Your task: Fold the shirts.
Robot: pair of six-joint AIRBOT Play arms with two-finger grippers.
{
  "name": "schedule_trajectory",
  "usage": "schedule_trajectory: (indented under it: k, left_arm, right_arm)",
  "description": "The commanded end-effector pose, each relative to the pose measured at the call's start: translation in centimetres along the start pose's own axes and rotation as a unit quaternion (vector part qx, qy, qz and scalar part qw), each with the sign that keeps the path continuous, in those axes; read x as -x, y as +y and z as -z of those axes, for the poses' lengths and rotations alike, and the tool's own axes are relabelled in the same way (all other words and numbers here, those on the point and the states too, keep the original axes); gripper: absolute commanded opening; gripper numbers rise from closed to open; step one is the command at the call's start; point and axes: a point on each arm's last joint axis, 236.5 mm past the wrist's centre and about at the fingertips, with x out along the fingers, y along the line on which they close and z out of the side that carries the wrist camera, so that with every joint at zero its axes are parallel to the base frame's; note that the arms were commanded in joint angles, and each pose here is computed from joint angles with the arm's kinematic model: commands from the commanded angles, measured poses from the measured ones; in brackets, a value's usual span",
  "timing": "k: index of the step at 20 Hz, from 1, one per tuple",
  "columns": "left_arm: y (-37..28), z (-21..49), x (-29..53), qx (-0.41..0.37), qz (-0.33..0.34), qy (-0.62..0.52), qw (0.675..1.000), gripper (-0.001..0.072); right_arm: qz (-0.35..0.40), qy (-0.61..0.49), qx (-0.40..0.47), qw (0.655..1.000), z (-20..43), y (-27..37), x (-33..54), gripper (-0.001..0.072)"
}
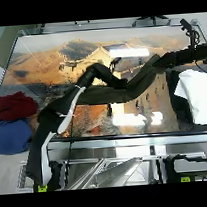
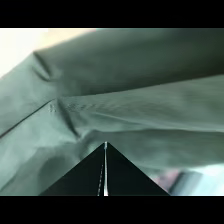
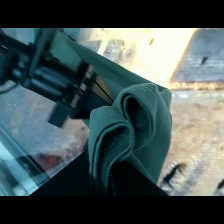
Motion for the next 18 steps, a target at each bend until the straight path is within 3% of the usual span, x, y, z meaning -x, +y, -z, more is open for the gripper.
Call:
schedule_trajectory:
  k: [1,6,12,13,15,16,17,18]
  left_arm:
    - [0.2,-2.6,12.0,-0.013,-0.013,-0.049,0.999,0.0018]
    - [3.9,-2.7,31.8,0.041,-0.075,-0.184,0.979,0.0018]
    - [8.1,2.3,36.4,0.066,-0.113,-0.2,0.971,0.0018]
    - [8.5,3.1,35.6,0.068,-0.111,-0.189,0.973,0.0018]
    - [9.7,4.8,33.7,0.084,-0.101,-0.162,0.978,0.0018]
    - [10.1,5.5,32.6,0.092,-0.096,-0.149,0.98,0.0019]
    - [10.6,6.2,31.6,0.094,-0.092,-0.136,0.982,0.0018]
    - [11.0,6.8,31.0,0.094,-0.09,-0.127,0.983,0.0018]
  right_arm:
    - [-0.059,-0.036,0.011,0.998,-2.2,4.2,-1.2,0.0031]
    - [-0.078,-0.065,0.051,0.993,-4.4,11.3,-13.3,0.0033]
    - [-0.084,-0.097,0.043,0.991,2.3,18.0,-35.9,0.0034]
    - [-0.069,-0.11,0.043,0.991,3.6,18.0,-38.5,0.007]
    - [-0.05,-0.12,0.016,0.991,5.7,17.5,-41.7,0.0515]
    - [-0.049,-0.117,0.015,0.992,6.0,17.3,-42.0,0.0536]
    - [-0.05,-0.12,0.016,0.991,5.5,17.1,-41.6,0.048]
    - [-0.062,-0.12,0.02,0.991,4.6,17.3,-40.6,0.0475]
